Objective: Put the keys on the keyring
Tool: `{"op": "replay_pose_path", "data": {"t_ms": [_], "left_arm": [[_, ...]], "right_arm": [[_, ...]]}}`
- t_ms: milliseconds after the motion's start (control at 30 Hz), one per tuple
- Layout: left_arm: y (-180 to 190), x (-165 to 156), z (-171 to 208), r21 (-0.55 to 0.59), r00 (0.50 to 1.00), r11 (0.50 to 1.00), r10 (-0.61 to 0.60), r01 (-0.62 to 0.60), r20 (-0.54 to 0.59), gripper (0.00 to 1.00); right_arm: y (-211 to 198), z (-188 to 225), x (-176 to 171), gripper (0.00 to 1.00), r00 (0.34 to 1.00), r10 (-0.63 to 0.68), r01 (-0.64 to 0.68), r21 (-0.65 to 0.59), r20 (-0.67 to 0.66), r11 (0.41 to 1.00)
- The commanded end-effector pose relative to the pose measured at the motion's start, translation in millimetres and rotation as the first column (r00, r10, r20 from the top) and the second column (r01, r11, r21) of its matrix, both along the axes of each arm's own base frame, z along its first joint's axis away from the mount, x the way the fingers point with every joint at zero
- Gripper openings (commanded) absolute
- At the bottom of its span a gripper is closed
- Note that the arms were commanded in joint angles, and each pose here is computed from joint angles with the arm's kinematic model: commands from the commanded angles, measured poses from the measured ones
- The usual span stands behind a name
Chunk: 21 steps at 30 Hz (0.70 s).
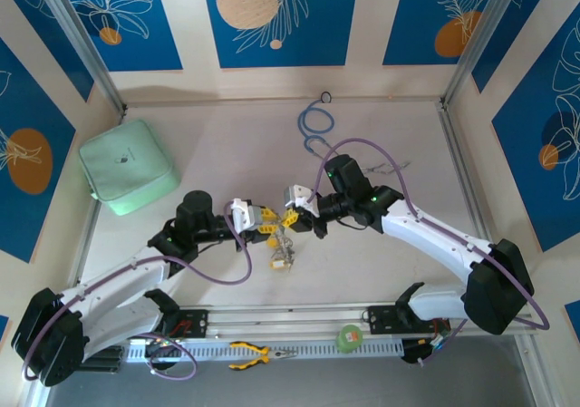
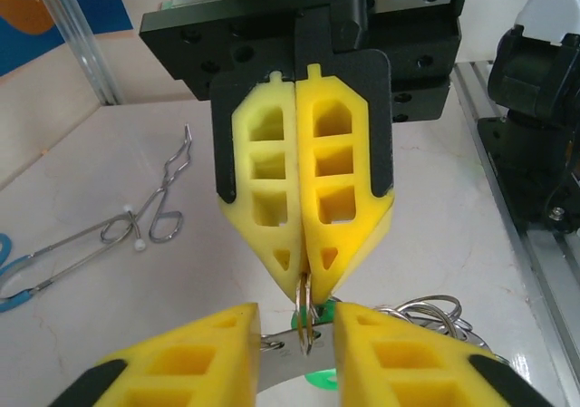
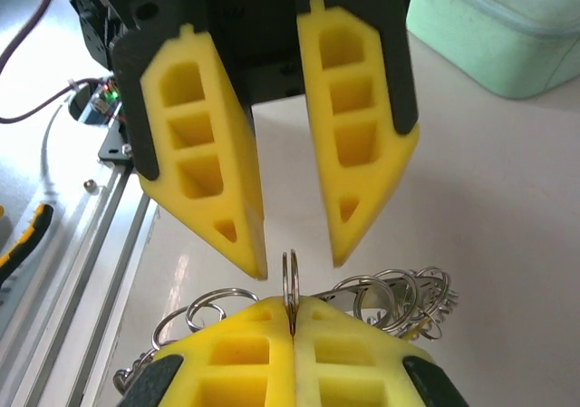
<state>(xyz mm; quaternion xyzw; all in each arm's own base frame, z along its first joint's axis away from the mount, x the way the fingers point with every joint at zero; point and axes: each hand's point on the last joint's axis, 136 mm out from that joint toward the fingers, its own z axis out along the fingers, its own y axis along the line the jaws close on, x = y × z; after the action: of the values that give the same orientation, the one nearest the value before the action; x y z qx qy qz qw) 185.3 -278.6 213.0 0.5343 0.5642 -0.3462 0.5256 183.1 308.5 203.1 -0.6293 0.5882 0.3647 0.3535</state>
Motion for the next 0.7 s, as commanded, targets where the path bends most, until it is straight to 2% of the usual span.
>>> {"op": "replay_pose_path", "data": {"t_ms": [0,133,200,467,667], "left_arm": [[1.1,-1.1,7.0,0.009,0.999,1.0,0.001,-0.001,0.036,0.31],[4.3,-3.0,2.9,0.052,0.999,0.999,0.0,-0.001,0.035,0.41],[5.5,-4.4,0.7,0.074,0.999,0.997,-0.007,0.004,0.035,0.43],[4.8,-5.9,-1.3,0.111,0.999,0.993,-0.032,0.028,0.039,0.42],[3.2,-6.6,-3.3,0.116,0.998,0.992,-0.045,0.041,0.034,0.37]], "right_arm": [[1.1,12.2,1.8,0.0,0.998,0.011,-0.009,-0.033,0.062,0.999],[-1.1,4.3,1.0,0.0,0.993,0.029,-0.016,-0.115,0.112,0.993],[-0.6,4.0,1.8,0.0,0.99,0.032,-0.013,-0.137,0.137,0.99],[8.5,8.4,-3.2,0.0,0.979,0.075,-0.041,-0.177,0.19,0.983],[14.5,9.5,-6.6,0.0,0.974,0.1,-0.06,-0.193,0.205,0.979]]}}
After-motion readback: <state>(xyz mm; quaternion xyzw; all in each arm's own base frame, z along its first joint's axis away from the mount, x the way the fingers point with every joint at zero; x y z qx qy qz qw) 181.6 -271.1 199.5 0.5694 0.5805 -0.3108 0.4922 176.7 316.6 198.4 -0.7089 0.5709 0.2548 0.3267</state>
